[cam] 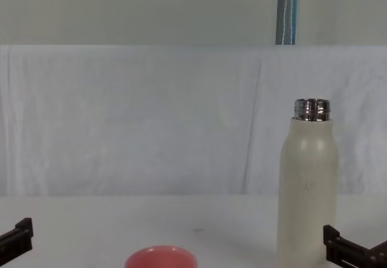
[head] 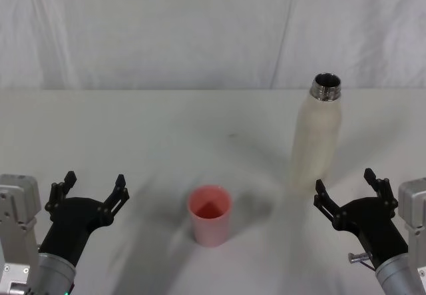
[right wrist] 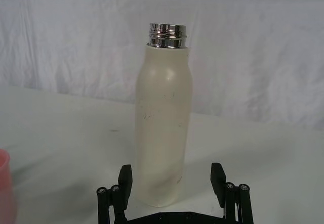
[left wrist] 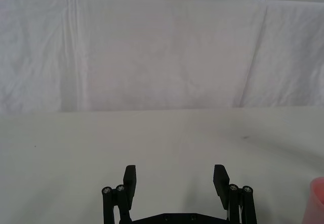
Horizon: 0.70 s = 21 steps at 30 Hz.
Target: Grasp the thermos with one hand and pour water into the cup lid.
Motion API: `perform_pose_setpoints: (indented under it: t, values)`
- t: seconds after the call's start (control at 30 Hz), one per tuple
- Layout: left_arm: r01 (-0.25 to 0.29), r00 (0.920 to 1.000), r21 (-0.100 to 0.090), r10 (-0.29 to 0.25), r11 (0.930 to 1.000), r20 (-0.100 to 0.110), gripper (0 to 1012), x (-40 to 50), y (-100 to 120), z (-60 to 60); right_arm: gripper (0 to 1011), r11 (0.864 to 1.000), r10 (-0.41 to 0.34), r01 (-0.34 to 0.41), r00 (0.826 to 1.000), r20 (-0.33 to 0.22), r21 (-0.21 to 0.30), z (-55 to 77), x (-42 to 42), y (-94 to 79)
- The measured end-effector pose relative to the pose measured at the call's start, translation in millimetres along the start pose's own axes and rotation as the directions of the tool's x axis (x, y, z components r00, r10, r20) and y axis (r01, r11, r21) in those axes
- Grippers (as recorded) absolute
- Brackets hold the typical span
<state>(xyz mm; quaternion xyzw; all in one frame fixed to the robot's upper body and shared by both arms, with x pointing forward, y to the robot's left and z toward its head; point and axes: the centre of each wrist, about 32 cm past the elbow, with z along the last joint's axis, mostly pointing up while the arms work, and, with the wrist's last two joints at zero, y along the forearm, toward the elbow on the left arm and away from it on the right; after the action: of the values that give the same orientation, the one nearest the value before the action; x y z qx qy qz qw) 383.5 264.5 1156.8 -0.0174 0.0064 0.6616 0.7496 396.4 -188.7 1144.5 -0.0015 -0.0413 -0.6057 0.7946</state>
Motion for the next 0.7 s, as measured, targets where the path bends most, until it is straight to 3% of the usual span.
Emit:
perform_pose_setpoints:
  t: [0.7]
  values:
    - [0.000, 1.0000, 0.000, 0.000, 1.0000, 0.000, 1001, 0.0, 0.0, 0.0, 1000, 1.000, 0.000, 0.000, 1.000, 0.000, 0.000, 0.0, 0.0, 0.0]
